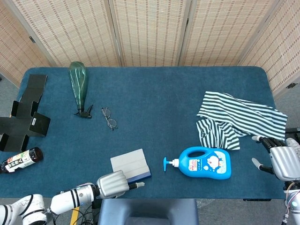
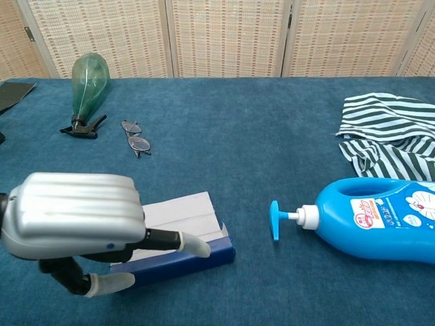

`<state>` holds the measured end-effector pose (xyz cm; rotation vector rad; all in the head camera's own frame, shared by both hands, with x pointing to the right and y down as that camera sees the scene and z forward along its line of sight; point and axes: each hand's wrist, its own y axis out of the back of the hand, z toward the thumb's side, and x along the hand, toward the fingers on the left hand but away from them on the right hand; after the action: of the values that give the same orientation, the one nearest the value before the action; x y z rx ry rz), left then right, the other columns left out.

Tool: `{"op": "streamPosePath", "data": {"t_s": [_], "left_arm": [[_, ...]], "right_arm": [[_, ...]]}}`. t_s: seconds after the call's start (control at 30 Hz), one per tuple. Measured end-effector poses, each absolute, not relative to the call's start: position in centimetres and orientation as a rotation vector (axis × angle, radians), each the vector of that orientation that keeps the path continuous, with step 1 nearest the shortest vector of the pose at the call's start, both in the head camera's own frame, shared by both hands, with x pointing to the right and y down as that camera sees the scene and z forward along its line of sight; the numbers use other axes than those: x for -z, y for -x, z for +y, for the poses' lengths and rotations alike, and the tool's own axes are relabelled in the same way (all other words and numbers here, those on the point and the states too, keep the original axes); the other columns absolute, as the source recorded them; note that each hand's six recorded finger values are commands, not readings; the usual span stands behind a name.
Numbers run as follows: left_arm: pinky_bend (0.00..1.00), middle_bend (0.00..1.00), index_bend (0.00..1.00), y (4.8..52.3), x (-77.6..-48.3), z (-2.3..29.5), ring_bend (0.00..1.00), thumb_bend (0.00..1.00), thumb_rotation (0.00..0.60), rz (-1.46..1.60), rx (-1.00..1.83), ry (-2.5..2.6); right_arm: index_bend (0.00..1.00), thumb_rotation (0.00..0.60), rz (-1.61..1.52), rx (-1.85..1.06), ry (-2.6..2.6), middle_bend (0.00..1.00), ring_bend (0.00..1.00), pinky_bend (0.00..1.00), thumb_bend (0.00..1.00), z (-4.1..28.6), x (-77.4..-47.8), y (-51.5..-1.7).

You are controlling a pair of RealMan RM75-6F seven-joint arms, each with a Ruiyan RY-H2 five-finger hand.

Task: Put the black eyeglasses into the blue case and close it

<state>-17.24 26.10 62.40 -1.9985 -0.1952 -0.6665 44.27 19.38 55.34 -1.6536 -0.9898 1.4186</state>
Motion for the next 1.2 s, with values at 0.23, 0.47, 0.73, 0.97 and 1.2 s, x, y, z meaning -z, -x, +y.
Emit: {"op": "streamPosePath", "data": {"t_s": [0.23, 0.47, 0.73, 0.97, 1.2], "left_arm": [[1.00, 1.00, 0.07, 15.6, -64.0, 26.8, 1.00, 0.56, 0.600, -0.257, 0.699, 1.962], [1.00, 1.00, 0.07, 14.9, -65.2, 26.9, 1.00, 0.57, 0.600, -0.280, 0.744, 1.963], [1.00, 1.00, 0.08, 14.6, -66.3, 27.0, 1.00, 0.57, 0.600, -0.311, 0.784, 1.896], [1.00, 1.00, 0.08, 15.3, -67.4, 25.4, 1.00, 0.57, 0.600, -0.304, 0.900, 1.837], [1.00, 1.00, 0.08, 16.9, -68.5, 22.5, 1.00, 0.57, 0.600, -0.224, 1.101, 1.795]], "right_arm": [[0.26, 0.600, -0.999, -1.420, 1.657, 0.37, 0.34, 0.39, 0.23, 19.4, -55.5, -44.6], [0.26, 0.600, -1.009, -1.418, 1.654, 0.37, 0.34, 0.39, 0.23, 19.5, -55.5, -44.7], [0.26, 0.600, -1.016, -1.418, 1.650, 0.37, 0.35, 0.39, 0.23, 19.5, -55.4, -44.8], [0.26, 0.600, -1.024, -1.416, 1.646, 0.37, 0.36, 0.39, 0.23, 19.6, -55.3, -44.9], [0.26, 0.600, -1.023, -1.412, 1.652, 0.37, 0.37, 0.39, 0.23, 19.5, -55.4, -44.8]]}}
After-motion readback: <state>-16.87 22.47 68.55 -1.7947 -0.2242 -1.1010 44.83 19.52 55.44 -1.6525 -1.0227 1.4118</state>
